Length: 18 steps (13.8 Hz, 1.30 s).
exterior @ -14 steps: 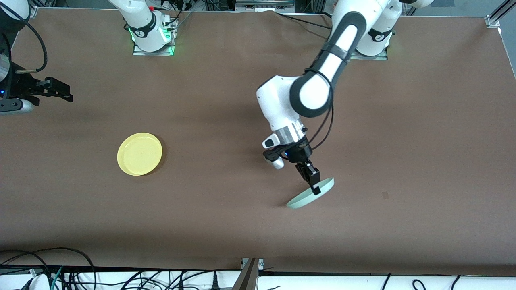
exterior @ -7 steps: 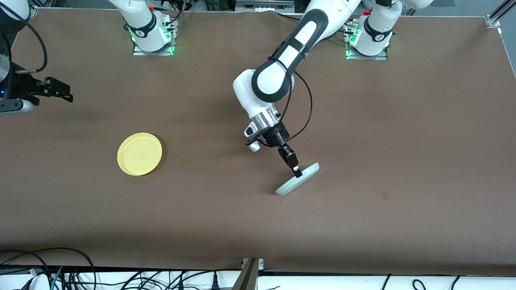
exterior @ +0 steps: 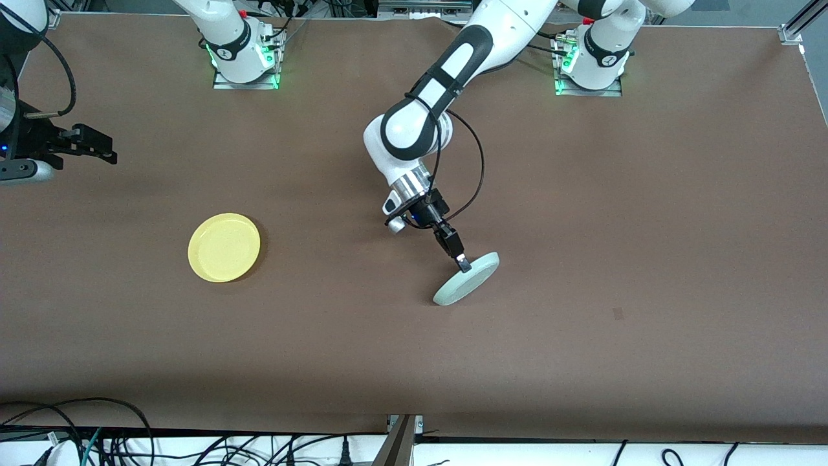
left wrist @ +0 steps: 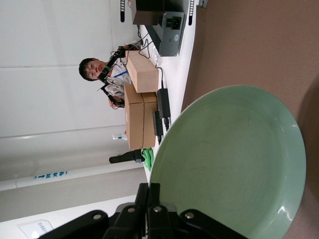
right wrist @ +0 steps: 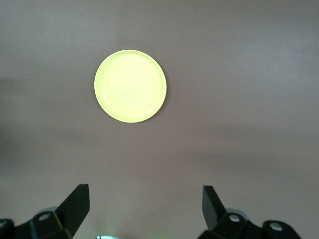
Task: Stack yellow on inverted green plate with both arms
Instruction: 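Lift and flip the green plate with the left gripper toward table center, then lay the green plate upside down and open the left gripper, then retract the left gripper while the right gripper reaches the yellow plate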
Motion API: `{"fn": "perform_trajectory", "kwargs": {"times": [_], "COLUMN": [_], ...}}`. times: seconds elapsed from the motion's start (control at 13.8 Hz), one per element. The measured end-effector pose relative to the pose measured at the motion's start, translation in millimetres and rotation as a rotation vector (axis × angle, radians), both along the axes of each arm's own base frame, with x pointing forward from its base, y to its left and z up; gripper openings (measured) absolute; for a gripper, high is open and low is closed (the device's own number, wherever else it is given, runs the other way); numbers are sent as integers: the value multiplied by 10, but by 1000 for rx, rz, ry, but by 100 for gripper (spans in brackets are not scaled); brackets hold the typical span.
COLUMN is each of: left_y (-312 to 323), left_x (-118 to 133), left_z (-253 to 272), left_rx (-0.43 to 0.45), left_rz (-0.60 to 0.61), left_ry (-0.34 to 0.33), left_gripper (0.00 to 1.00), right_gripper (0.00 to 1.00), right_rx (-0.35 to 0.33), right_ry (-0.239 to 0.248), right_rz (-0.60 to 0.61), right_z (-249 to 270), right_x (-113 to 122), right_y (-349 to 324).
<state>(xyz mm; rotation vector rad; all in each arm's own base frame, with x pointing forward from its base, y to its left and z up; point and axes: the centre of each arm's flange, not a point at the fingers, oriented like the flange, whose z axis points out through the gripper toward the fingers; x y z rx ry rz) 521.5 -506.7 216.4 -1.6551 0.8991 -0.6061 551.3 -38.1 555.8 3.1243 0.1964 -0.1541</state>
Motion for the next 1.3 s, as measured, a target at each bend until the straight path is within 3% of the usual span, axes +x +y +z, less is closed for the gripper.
{"fn": "perform_trajectory", "kwargs": {"times": [0.22, 0.43, 0.65, 0.94, 1.01, 1.16, 1.23, 1.3], "left_y": [-148, -362, -567, -808, -867, -960, -977, -951], "left_x": [-138, -398, -694, -978, -1049, -1112, -1071, -972], "left_z": [-77, -108, -208, -266, -271, -199, -127, -50], "left_rx": [-8, -49, -188, -345, -376, -441, -472, -503], "left_rz": [7, 5, 53, 115, 129, 177, 205, 239], "left_ry": [-39, -29, 39, 82, 94, 132, 143, 150], "left_gripper": [2, 2, 27, 69, 75, 77, 78, 85], "right_gripper": [100, 100, 100, 100, 100, 100, 100, 100], "right_rx": [0, 0, 0, 0, 0, 0, 0, 0], "right_ry": [0, 0, 0, 0, 0, 0, 0, 0], "right_rz": [0, 0, 0, 0, 0, 0, 0, 0], "right_z": [0, -1, -1, -2, -2, -2, -2, -1], "right_x": [0, 0, 0, 1, 1, 1, 1, 1], "right_y": [0, 0, 0, 0, 0, 0, 0, 0]}}
